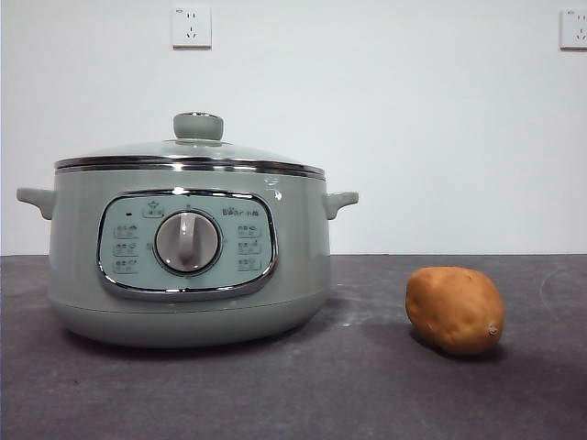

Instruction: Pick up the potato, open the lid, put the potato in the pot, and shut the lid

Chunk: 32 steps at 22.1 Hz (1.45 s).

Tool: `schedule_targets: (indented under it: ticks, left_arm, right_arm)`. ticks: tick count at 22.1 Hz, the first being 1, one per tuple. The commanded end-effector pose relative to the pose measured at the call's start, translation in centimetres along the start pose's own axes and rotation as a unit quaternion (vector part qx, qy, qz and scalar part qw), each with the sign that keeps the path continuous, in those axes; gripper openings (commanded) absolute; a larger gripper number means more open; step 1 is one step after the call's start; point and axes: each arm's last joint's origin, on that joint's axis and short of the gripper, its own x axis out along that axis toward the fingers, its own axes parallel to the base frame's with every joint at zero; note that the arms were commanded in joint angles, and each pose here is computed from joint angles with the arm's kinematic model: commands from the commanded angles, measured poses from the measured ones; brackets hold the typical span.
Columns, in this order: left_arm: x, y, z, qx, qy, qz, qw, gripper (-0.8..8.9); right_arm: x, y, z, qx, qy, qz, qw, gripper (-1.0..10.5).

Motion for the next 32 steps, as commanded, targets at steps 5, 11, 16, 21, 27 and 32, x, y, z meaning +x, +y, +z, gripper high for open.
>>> schedule_targets:
  ticks: [5,11,16,21,27,32]
  left_arm:
    - [0.1,0.0,-0.4,-0.018,0.004,-0.004,1.000,-0.03]
    - [0.1,-0.4,-0.3,-0.183,0.013,-0.074,0.980,-0.03]
    - [0.1,-0.5,-0.3,-0.199,0.016,-0.097,0.975,-0.03]
    - [0.1,-0.6,-0.3,-0.199,0.018,-0.105,0.974,-0.03]
    - [-0.3,-0.6,0.6,-0.197,0.008,-0.105,0.975,-0.08]
    - [-1.1,-0.7,2.7,-0.195,0.007,-0.105,0.975,-0.08]
  right_arm:
    - [0.1,0.0,-0.3,0.051,0.006,0.000,0.999,0.0]
    - [0.1,0.0,-0.3,0.243,0.005,0.001,0.970,0.0]
    - [0.1,0.0,-0.3,0.269,0.001,-0.003,0.963,0.0]
    - [0.1,0.0,-0.1,0.269,0.001,0.003,0.963,0.0]
    - [-0.4,0.1,1.5,0.264,-0.010,0.011,0.964,0.0]
    - [-0.8,0.2,4.0,0.251,-0.010,0.020,0.968,0.0]
